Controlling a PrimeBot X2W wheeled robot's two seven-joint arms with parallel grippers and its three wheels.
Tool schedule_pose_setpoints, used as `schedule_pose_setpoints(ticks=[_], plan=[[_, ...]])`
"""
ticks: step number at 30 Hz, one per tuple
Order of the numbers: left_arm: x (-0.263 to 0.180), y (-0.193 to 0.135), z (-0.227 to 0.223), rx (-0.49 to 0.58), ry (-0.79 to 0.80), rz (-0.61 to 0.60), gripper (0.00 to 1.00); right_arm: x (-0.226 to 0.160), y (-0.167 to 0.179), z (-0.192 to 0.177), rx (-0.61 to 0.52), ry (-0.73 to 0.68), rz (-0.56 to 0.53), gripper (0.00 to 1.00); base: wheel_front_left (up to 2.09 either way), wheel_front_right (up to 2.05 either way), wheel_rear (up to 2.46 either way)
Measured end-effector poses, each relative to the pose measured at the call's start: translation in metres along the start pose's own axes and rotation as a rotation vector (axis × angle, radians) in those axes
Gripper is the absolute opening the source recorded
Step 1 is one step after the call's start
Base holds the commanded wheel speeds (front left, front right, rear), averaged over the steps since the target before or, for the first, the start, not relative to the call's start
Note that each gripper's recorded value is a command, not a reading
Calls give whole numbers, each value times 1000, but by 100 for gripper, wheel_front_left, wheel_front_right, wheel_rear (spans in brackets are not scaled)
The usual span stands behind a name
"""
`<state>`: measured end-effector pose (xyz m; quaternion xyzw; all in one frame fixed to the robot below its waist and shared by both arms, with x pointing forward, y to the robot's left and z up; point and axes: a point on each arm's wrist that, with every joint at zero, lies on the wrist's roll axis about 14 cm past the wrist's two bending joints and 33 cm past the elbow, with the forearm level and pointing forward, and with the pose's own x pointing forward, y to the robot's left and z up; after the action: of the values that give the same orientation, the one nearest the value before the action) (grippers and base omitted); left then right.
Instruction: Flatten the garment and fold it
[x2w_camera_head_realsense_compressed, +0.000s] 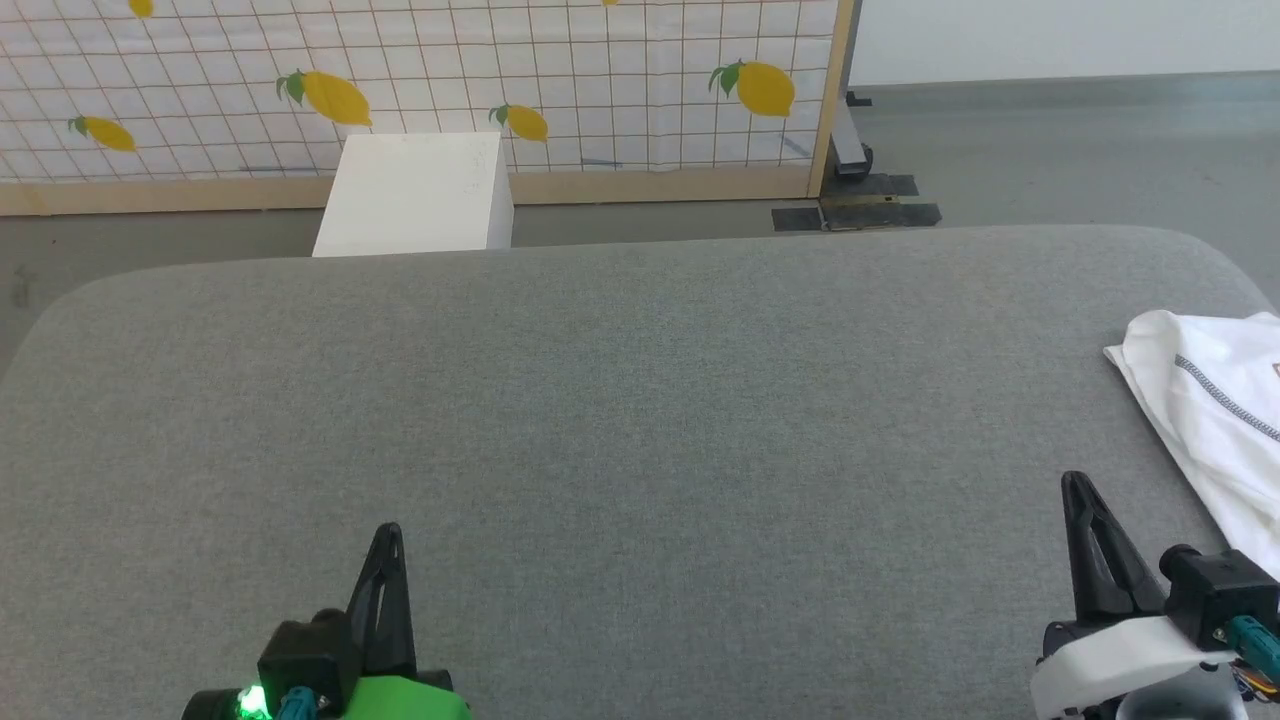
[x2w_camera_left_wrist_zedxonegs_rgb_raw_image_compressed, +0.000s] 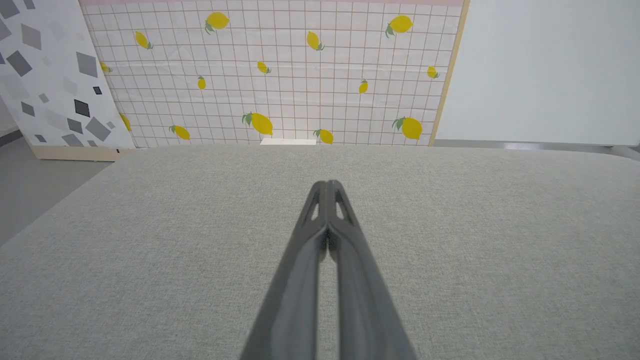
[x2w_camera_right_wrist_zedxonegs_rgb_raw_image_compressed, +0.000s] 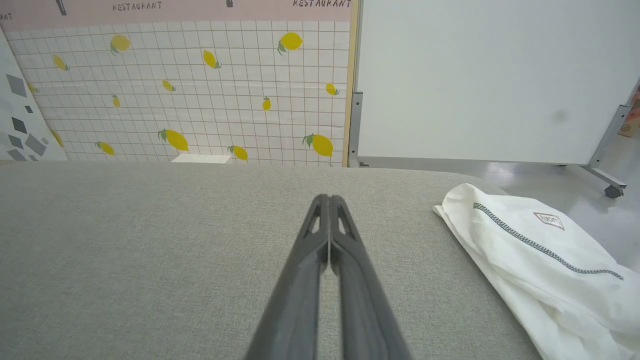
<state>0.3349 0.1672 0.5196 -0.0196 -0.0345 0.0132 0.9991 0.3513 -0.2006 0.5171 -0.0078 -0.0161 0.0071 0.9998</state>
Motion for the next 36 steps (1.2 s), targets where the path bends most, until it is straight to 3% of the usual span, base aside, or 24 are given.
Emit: schedule_pose_setpoints(ticks=[36], plan=[[16, 5, 1, 36, 32, -13, 0, 7, 17, 0, -7, 26, 50, 0, 0, 0, 0]])
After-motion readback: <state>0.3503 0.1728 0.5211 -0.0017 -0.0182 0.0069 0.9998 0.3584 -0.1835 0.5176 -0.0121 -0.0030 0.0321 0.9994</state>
